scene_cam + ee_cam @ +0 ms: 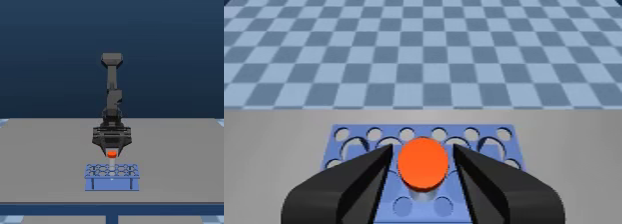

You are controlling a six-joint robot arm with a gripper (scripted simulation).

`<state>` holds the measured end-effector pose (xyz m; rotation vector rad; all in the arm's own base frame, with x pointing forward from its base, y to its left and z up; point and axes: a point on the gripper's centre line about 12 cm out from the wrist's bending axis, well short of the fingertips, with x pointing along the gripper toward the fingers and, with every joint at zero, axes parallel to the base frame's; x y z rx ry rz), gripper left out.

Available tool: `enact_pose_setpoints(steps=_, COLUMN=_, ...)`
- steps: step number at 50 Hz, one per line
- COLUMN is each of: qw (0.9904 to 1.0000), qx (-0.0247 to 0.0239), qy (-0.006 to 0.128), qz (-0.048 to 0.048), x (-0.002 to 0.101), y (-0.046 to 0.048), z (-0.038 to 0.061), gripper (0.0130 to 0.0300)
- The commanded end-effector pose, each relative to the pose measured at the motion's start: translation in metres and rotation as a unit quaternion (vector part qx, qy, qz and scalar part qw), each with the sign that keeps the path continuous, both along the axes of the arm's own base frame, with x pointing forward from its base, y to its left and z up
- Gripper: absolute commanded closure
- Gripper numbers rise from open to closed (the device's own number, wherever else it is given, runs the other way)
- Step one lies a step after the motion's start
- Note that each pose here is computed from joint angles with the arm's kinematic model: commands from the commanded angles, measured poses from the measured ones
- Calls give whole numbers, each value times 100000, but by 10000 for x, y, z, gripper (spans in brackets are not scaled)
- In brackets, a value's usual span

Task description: Pick up the centrifuge tube on the rack

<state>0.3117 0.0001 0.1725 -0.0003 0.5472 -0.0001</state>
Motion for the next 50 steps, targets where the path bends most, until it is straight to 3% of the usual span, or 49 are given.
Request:
enact_pose_setpoints(steps=1, qw=99993, qx=7, qy=-1183, qz=-7, x=13, y=0, z=-32, gripper=130)
enact_pose_setpoints(steps=22, qw=99993, qx=7, qy=-1183, qz=-7, x=13, y=0, z=-88, gripper=130)
enact_pose_setpoints(steps=23, qw=99993, qx=7, qy=-1183, qz=-7, x=13, y=0, z=-88, gripper=300)
enact_pose_setpoints(steps=50, qw=99995, qx=-6, qy=-1047, qz=-14, x=10, y=-1, z=-84, gripper=300)
